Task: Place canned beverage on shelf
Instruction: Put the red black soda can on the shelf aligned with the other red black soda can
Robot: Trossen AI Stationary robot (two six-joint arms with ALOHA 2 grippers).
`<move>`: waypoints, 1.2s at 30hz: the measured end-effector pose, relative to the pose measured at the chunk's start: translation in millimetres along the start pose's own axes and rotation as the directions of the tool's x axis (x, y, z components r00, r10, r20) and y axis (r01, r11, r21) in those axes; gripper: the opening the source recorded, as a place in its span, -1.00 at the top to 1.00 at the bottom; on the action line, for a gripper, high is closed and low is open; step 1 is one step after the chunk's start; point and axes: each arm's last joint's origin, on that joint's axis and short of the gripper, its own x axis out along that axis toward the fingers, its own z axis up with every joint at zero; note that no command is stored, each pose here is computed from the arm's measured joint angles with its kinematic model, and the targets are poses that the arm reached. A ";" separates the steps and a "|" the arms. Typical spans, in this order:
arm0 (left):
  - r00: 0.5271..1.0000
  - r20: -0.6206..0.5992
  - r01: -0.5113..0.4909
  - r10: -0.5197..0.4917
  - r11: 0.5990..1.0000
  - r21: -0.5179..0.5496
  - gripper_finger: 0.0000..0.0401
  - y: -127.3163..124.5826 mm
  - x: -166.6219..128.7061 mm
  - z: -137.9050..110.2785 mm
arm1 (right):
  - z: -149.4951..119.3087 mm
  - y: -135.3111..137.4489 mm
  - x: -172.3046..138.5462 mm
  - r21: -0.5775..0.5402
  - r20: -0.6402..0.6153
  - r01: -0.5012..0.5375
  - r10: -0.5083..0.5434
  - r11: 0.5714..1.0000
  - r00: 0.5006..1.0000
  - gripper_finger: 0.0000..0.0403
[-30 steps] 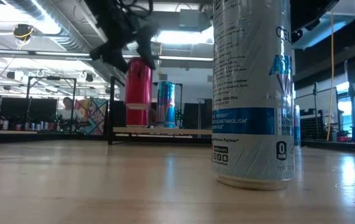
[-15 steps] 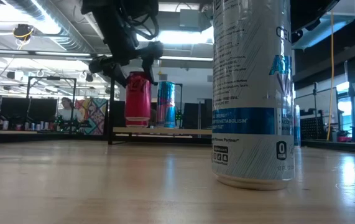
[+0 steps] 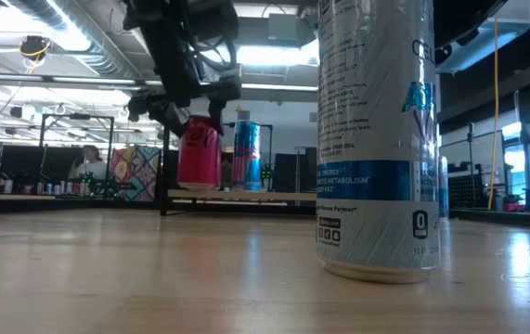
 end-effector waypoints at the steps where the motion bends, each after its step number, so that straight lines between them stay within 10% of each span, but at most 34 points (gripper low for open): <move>1: 1.000 0.003 0.000 0.000 1.000 0.006 -0.41 -0.1 0.2 0.3 | 0.0 0.0 0.0 0.000 0.000 0.000 0.000 1.000 1.000 -0.70; 36: 0.999 -0.003 -0.042 0.042 0.999 0.030 -0.70 6.8 13.9 14.1 | -0.2 0.4 0.0 -0.016 -0.004 -0.016 0.016 1.000 1.000 -0.70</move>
